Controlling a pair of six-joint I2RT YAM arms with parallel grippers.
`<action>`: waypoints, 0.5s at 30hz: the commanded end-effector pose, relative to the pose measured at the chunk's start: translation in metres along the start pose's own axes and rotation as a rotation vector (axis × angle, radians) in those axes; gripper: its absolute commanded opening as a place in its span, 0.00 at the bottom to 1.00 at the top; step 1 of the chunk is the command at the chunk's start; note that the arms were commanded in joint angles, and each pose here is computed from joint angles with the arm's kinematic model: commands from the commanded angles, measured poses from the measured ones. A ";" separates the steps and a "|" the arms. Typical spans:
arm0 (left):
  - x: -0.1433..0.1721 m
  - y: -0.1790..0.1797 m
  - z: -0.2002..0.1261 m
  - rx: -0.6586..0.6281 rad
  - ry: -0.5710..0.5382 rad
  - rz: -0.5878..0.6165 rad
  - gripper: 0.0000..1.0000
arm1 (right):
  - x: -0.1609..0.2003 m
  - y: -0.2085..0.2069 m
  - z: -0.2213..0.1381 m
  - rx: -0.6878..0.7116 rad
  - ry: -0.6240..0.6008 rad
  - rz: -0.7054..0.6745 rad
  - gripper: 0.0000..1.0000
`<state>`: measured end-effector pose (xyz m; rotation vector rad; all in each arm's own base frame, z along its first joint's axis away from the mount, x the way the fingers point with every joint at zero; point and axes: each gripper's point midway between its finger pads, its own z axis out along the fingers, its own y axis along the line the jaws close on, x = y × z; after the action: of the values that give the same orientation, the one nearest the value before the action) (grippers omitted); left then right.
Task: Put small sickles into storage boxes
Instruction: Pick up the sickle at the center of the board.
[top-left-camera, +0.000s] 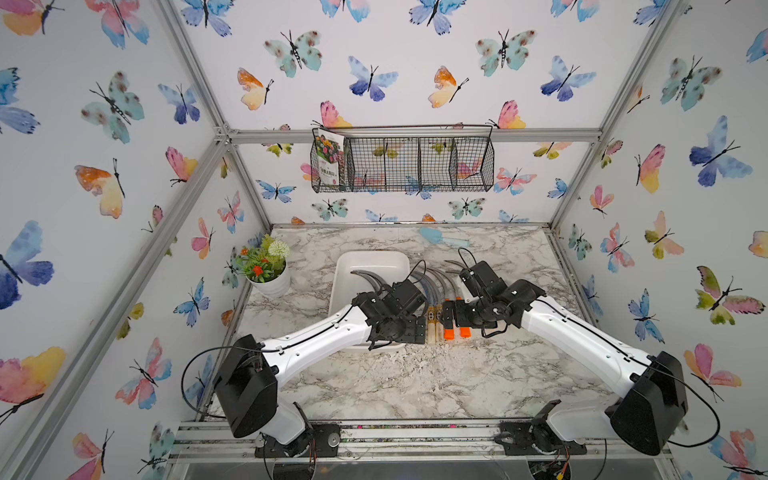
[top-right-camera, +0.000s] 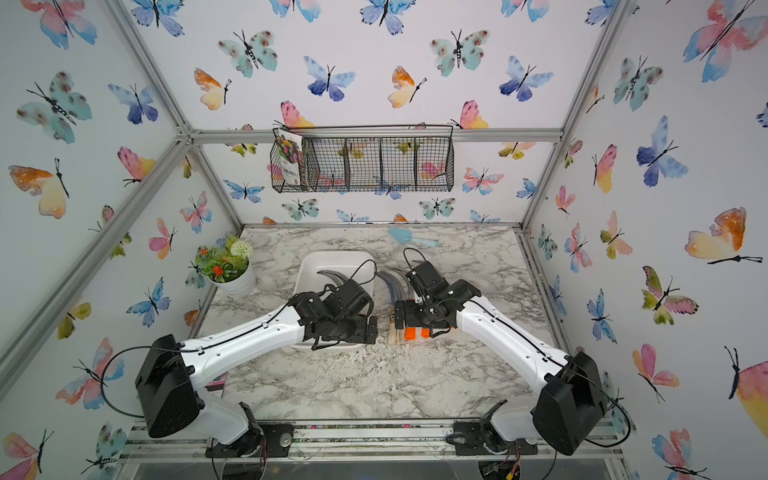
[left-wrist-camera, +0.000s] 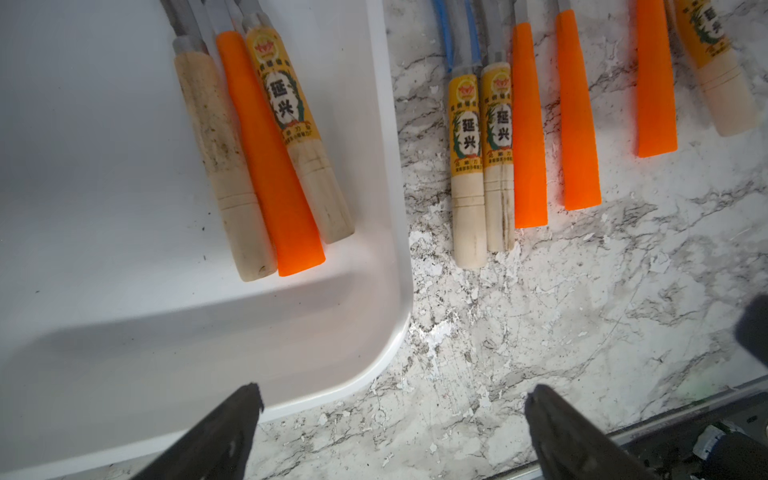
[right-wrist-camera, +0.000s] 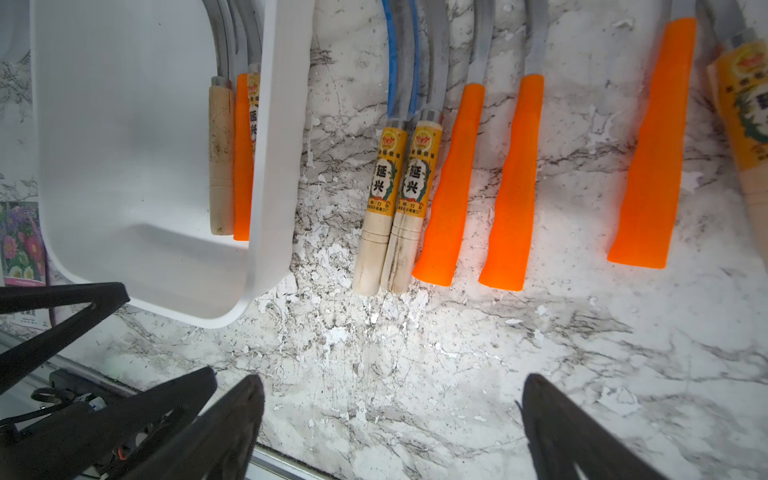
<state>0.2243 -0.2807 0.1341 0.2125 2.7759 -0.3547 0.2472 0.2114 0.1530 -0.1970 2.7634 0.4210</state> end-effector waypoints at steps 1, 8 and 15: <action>-0.007 -0.006 0.001 -0.027 -0.020 -0.003 0.92 | 0.012 -0.011 -0.003 0.037 0.013 0.028 0.98; -0.014 -0.011 0.010 -0.081 0.011 0.020 0.59 | 0.020 -0.018 -0.006 0.048 0.006 0.049 0.98; -0.023 -0.023 0.020 -0.096 0.030 0.042 0.45 | 0.022 -0.024 -0.010 0.069 -0.009 0.062 0.98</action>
<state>0.2466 -0.3118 0.1308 0.2247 2.7936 -0.2702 0.2333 0.1931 0.1498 -0.1200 2.7708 0.3878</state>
